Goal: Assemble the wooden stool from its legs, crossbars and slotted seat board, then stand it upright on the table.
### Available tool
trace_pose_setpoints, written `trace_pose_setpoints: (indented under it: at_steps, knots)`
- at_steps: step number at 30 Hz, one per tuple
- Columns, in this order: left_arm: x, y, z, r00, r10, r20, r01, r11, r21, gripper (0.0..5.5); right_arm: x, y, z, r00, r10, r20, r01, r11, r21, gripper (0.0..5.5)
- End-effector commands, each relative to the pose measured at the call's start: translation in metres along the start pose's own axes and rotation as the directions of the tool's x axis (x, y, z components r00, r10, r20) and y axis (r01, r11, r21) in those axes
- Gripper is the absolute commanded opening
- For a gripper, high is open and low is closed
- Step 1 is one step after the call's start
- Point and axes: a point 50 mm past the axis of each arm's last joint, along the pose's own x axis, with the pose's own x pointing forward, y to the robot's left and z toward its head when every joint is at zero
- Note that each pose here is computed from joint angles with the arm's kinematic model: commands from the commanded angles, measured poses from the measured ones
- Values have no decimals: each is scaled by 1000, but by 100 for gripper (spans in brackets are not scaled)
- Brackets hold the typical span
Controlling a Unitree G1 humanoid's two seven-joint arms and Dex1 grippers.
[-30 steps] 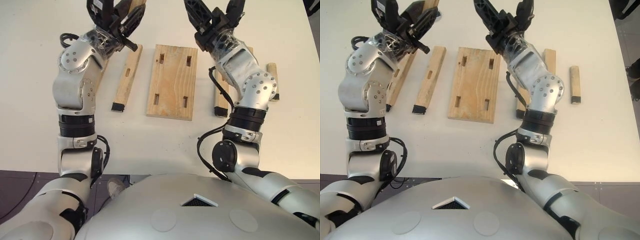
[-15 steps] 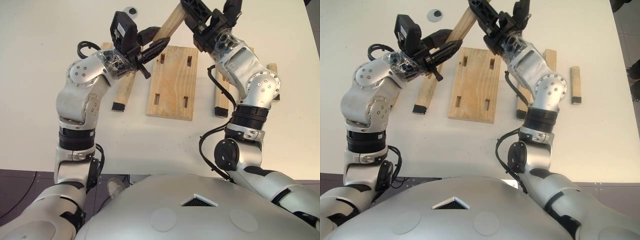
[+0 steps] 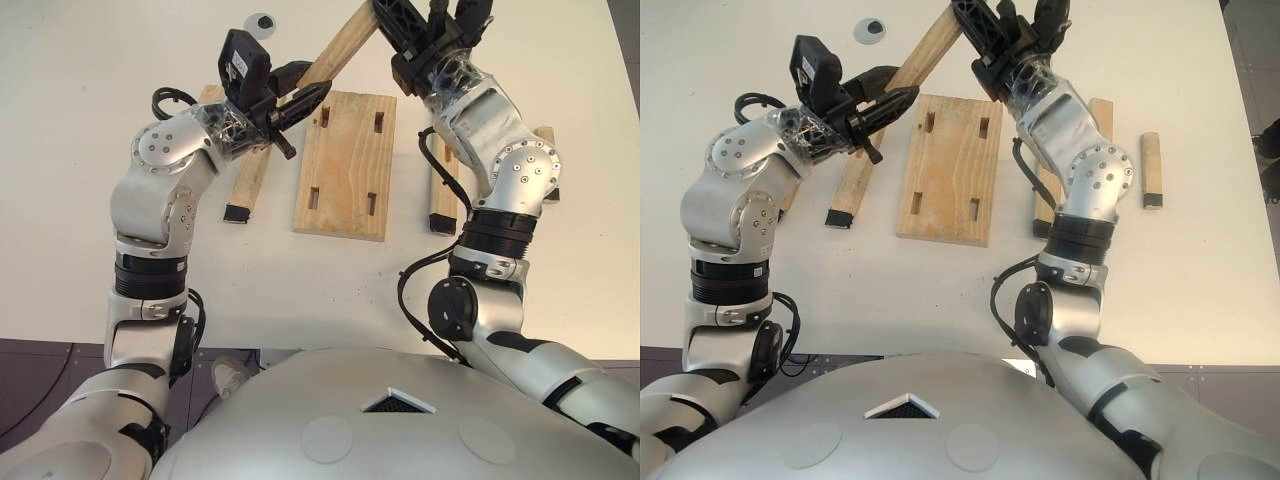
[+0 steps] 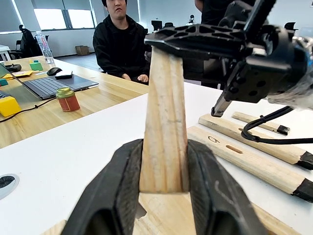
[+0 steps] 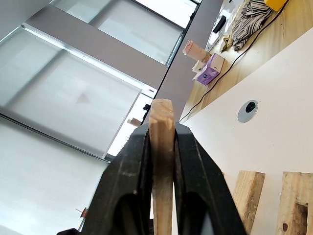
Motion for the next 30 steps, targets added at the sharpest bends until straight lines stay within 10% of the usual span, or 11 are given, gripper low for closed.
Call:
trace_pose_setpoints:
  at_steps: [1,11,18,30]
  knots:
    - [-2,8,-2,998,46,-43,-47,999,-3,185,-5,-6,-2,994,-79,79,81,997,-20,39]
    - [-9,44,-19,925,357,-131,-348,933,85,264,-52,-28,72,833,-231,502,462,790,-403,39]
    - [-35,54,-38,743,666,-69,-670,741,-57,146,-127,-64,122,787,-359,502,607,600,-522,39]
    - [-72,61,-58,536,839,-92,-842,524,-126,63,-150,-67,103,764,-467,445,626,704,-335,39]
